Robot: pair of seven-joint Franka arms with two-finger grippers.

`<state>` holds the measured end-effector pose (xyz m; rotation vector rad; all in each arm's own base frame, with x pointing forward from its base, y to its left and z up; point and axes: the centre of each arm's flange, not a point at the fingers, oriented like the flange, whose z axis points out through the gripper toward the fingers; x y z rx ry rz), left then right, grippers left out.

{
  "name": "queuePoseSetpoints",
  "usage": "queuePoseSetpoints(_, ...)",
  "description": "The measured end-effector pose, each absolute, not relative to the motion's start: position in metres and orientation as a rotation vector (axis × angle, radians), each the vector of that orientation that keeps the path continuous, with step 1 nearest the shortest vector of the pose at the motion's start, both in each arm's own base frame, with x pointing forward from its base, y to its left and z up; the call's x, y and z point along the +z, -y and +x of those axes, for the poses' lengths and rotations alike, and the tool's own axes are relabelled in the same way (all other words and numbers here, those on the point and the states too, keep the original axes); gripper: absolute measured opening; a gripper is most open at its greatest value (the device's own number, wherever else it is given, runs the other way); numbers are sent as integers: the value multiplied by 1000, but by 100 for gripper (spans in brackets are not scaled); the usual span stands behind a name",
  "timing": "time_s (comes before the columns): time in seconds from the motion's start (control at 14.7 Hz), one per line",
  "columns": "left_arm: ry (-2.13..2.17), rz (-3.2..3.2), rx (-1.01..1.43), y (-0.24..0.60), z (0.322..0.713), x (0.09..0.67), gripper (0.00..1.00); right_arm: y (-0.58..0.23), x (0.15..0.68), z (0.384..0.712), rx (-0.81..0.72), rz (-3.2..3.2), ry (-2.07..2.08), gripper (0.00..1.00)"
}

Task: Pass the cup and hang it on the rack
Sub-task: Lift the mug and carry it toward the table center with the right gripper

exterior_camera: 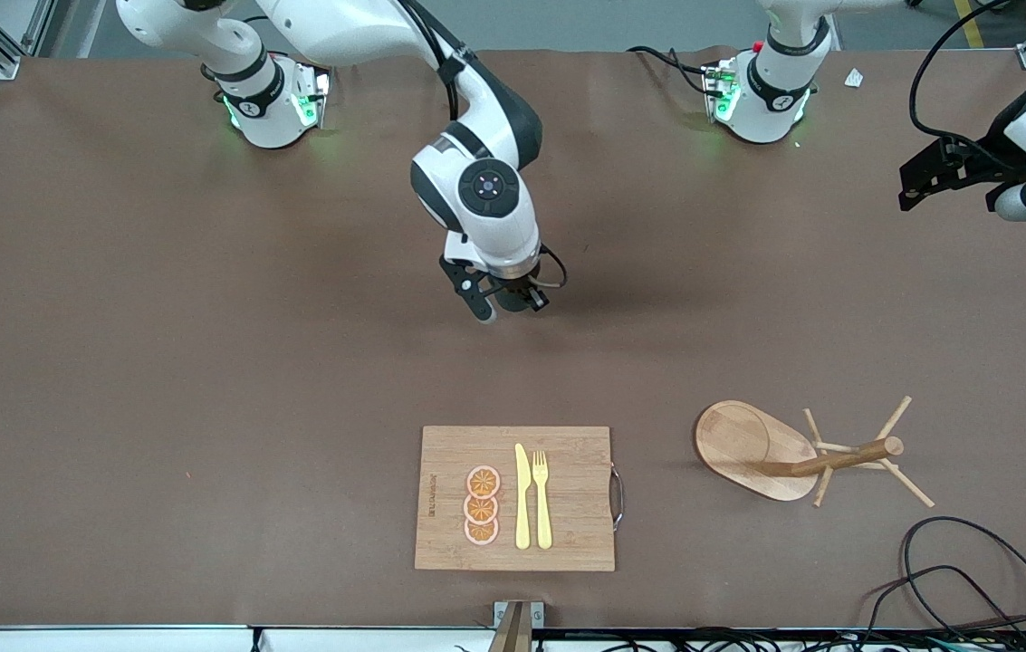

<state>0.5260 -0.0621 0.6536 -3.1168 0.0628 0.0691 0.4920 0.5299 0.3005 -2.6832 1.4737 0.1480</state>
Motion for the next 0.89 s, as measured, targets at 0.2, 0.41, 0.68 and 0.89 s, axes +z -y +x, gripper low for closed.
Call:
queuePoseSetpoints(0.2, -62, -3117, 69, 62, 526, 654, 100, -536, 293, 508, 75, -2681, -1476, 4)
queuePoseSetpoints(0.41, -62, -3117, 67, 62, 526, 654, 100, -530, 296, 525, 4, -2686, -1466, 4)
queuePoseSetpoints(0.68, -64, -3117, 61, 63, 526, 656, 100, -530, 286, 528, -8, -2710, -1453, 4)
queuePoseSetpoints(0.89, -88, -3116, 65, 78, 525, 654, 100, -545, 258, 516, 5, -2751, -1431, 4)
